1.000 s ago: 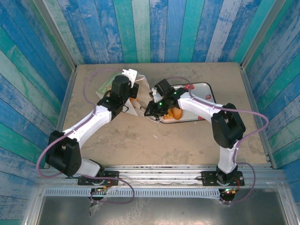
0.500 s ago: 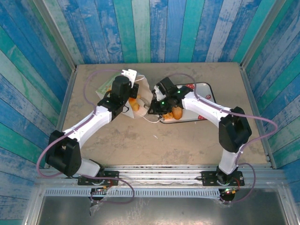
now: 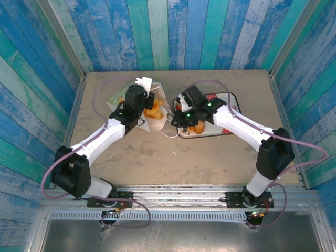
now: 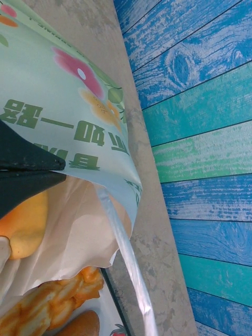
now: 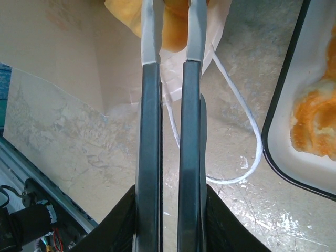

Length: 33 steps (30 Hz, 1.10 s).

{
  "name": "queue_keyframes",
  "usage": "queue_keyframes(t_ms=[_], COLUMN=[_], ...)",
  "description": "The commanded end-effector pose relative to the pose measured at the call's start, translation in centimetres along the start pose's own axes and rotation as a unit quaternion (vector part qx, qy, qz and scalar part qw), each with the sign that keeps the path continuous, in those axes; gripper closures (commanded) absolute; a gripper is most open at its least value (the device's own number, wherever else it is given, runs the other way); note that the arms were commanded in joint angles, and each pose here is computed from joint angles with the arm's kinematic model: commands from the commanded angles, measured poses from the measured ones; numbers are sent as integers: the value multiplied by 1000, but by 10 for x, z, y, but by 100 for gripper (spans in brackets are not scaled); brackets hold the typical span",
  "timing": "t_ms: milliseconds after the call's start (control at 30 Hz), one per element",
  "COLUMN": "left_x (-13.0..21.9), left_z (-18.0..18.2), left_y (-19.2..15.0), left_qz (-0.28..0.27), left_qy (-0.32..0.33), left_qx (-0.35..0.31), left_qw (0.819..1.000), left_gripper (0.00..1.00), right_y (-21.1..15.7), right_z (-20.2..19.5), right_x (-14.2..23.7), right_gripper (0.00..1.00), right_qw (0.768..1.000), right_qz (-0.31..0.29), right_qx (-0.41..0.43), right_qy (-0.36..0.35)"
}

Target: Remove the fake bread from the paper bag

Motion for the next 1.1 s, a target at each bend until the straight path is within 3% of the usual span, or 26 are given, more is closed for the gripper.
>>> queue_keyframes(t_ms=[0, 633, 1067], left_x=[15, 9, 11], left_z=[11, 16, 10], left_y=[18, 21, 21], left_qz=[-38, -27, -45], left_qy=[24, 57, 21], left_qx=[25, 50, 40], left_qw=[999, 997, 998], left_gripper=[100, 100, 100], right_y=[-3, -41, -21], right_z=[6, -15, -105], right_x=[17, 88, 128], right_gripper=[98, 98, 97], right_qw=[1000, 996, 961], right_qz=[-21, -69, -199], right_qx=[16, -30, -187], right_qy=[8, 44, 55])
Point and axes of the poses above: each hand's point on the last joint's axis, 136 mm out from that joint toward the fingers, its own x axis back along the fingers, its own z axis along the line the jaws close on, y = z × x, the point moved 9 cm from there along x, back along the fingers, and after that the axes turned 10 degrees about -x, right-handed, at the moved point
